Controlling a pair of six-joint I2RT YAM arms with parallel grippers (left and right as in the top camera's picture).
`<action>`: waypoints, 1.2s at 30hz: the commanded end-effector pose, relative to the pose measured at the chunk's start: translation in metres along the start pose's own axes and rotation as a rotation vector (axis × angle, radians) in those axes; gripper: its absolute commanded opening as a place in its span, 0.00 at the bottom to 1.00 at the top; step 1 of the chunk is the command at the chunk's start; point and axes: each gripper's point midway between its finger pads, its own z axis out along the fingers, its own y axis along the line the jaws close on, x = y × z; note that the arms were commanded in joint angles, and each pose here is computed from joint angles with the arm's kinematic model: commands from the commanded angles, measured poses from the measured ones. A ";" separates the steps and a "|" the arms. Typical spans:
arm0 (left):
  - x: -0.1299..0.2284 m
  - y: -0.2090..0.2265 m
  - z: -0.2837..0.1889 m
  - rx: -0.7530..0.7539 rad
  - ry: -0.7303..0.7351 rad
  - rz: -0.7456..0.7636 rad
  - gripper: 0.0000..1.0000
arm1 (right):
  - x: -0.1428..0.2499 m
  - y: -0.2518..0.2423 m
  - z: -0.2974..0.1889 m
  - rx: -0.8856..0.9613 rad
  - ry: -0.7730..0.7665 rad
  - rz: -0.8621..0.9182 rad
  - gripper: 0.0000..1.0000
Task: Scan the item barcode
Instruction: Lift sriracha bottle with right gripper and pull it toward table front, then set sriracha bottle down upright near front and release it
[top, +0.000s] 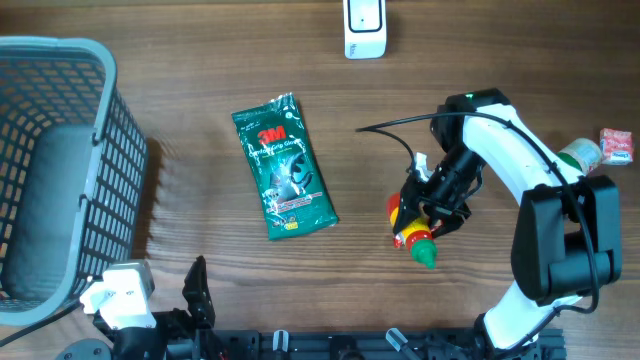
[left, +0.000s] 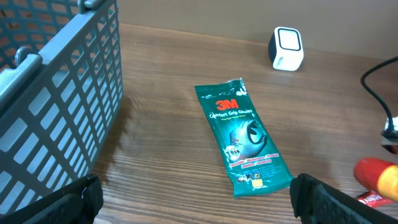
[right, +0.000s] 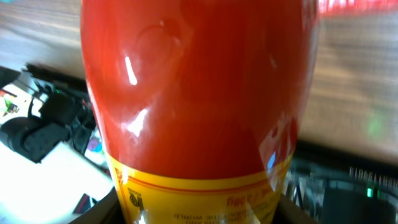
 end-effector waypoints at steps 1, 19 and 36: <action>-0.001 -0.002 -0.001 0.008 -0.010 -0.014 1.00 | 0.003 0.001 -0.002 0.008 0.017 0.019 0.38; -0.001 -0.002 -0.001 0.008 -0.010 -0.014 1.00 | 0.057 0.041 0.066 0.066 0.248 -0.029 0.37; -0.001 -0.002 -0.001 0.008 -0.010 -0.014 1.00 | 0.085 -0.002 0.101 0.116 0.423 0.059 0.44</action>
